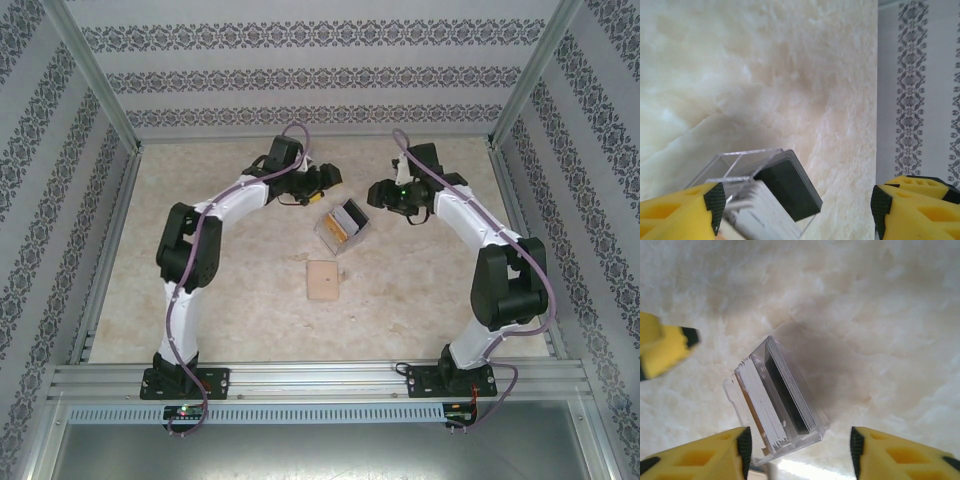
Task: Put the credit cards into the card holder
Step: Move the storage box to the center of the table, then pick up the credit card from the storage box.
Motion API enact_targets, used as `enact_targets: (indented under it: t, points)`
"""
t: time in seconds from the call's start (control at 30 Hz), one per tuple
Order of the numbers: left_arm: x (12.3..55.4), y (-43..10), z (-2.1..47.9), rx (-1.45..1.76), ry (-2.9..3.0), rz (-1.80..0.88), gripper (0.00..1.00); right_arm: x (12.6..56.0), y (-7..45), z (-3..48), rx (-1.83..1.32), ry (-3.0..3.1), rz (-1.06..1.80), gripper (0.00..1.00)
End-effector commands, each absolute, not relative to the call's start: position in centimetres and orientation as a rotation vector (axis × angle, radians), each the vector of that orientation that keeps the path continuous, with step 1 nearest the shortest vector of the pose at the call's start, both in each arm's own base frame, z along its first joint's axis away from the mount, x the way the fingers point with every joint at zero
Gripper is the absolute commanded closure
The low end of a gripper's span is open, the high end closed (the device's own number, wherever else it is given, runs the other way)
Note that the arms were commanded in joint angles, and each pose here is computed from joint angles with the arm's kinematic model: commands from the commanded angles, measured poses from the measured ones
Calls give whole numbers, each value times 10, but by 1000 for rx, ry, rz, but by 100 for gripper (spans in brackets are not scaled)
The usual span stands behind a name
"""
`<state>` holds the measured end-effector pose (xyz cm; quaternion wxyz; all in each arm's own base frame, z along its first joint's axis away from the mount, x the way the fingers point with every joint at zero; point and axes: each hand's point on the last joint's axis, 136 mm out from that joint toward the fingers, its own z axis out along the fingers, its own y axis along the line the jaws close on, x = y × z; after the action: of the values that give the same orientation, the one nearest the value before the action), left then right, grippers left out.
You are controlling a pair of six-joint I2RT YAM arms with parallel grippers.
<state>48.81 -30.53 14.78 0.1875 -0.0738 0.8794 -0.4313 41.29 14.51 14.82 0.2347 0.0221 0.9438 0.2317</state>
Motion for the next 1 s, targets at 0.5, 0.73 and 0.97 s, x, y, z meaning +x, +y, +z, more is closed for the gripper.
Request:
enact_targets:
  t: [0.5, 0.73, 0.97]
  points:
    - [437, -240, 99, -600, 2486, -1022, 33, 397, 232, 125, -657, 2667, 243, 64]
    - [424, -211, 90, -709, 2449, -917, 31, 395, 245, 100, -761, 2692, 99, 65]
    - [406, -180, 90, -787, 2397, -825, 30, 402, 241, 87, -788, 2673, -101, 61]
